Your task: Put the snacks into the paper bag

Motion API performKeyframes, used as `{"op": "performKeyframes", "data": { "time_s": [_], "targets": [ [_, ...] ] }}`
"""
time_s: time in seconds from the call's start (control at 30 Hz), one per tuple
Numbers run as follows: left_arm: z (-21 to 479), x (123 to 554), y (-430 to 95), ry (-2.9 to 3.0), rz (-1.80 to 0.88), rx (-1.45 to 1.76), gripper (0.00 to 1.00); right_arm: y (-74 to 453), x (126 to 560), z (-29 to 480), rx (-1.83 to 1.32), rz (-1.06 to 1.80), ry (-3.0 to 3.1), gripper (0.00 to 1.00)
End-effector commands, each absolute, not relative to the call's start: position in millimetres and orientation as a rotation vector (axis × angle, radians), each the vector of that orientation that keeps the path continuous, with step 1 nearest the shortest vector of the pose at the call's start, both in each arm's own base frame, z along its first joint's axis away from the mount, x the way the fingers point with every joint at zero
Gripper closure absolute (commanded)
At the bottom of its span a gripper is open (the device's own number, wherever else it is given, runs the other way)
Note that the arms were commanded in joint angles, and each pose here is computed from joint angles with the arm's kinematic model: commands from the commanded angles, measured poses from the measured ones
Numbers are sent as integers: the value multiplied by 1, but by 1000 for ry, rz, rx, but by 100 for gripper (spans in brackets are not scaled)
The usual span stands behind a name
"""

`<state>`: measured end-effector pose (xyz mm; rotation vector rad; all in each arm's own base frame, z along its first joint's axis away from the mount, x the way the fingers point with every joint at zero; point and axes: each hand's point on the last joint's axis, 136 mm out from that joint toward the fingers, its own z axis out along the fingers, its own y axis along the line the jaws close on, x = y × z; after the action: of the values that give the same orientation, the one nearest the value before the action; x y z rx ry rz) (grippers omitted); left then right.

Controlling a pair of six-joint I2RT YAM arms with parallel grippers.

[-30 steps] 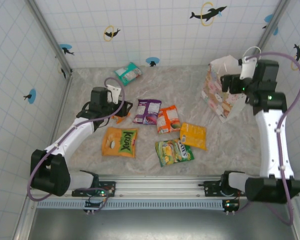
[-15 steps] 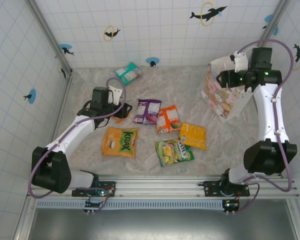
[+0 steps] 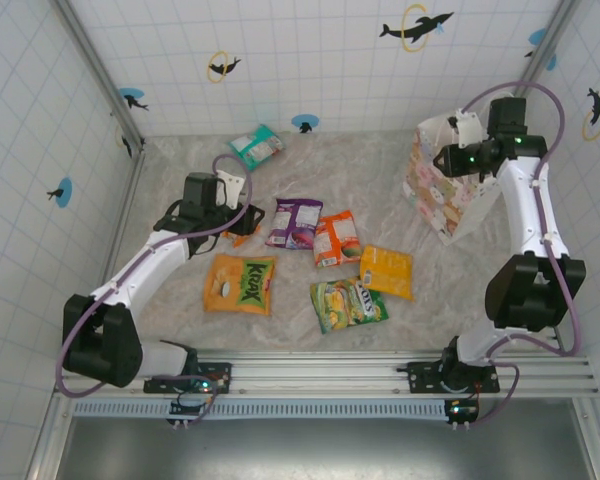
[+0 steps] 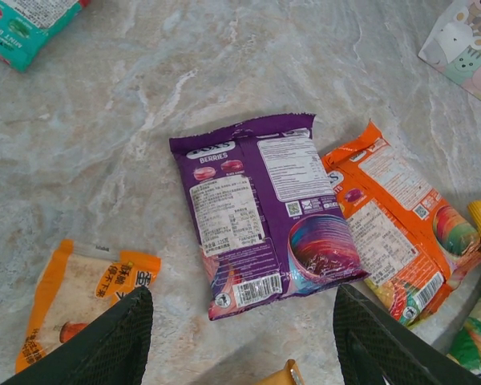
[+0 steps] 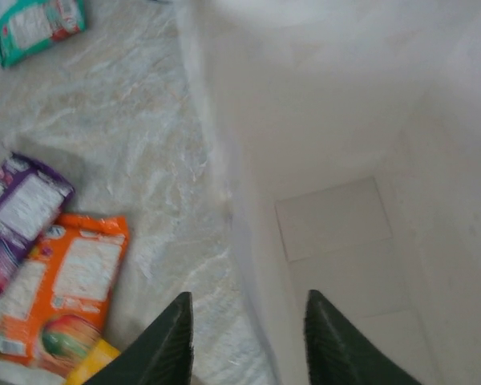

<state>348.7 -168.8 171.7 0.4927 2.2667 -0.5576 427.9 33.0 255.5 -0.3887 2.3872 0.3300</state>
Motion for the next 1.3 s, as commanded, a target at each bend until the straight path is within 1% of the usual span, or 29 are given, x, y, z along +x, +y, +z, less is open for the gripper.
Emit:
{"op": "performKeyframes", "data": {
  "time_s": [0.0, 0.1, 0.17, 0.3, 0.53, 0.8, 1.07, 1.27],
  "targets": [
    [186, 349, -169, 2229, -545, 499, 39, 35, 427, 254, -394, 310, 2390, 78],
    [186, 350, -165, 2228, -520, 483, 39, 37, 422, 265, -358, 311, 2378, 90],
    [186, 349, -164, 2224, -513, 478, 38, 40, 417, 271, -347, 293, 2377, 95],
    [186, 349, -163, 2229, -516, 462, 38, 38, 411, 281, -265, 250, 2380, 100],
    [191, 347, -165, 2219, -540, 450, 39, 42, 407, 277, -105, 287, 2367, 100],
    [192, 345, -166, 2219, -562, 442, 39, 62, 421, 282, -35, 307, 2270, 100],
    [193, 342, -164, 2214, -555, 438, 39, 91, 446, 288, -75, 324, 2222, 100],
    [190, 340, -163, 2221, -551, 436, 38, 113, 455, 291, -103, 369, 2214, 100]
  ]
}}
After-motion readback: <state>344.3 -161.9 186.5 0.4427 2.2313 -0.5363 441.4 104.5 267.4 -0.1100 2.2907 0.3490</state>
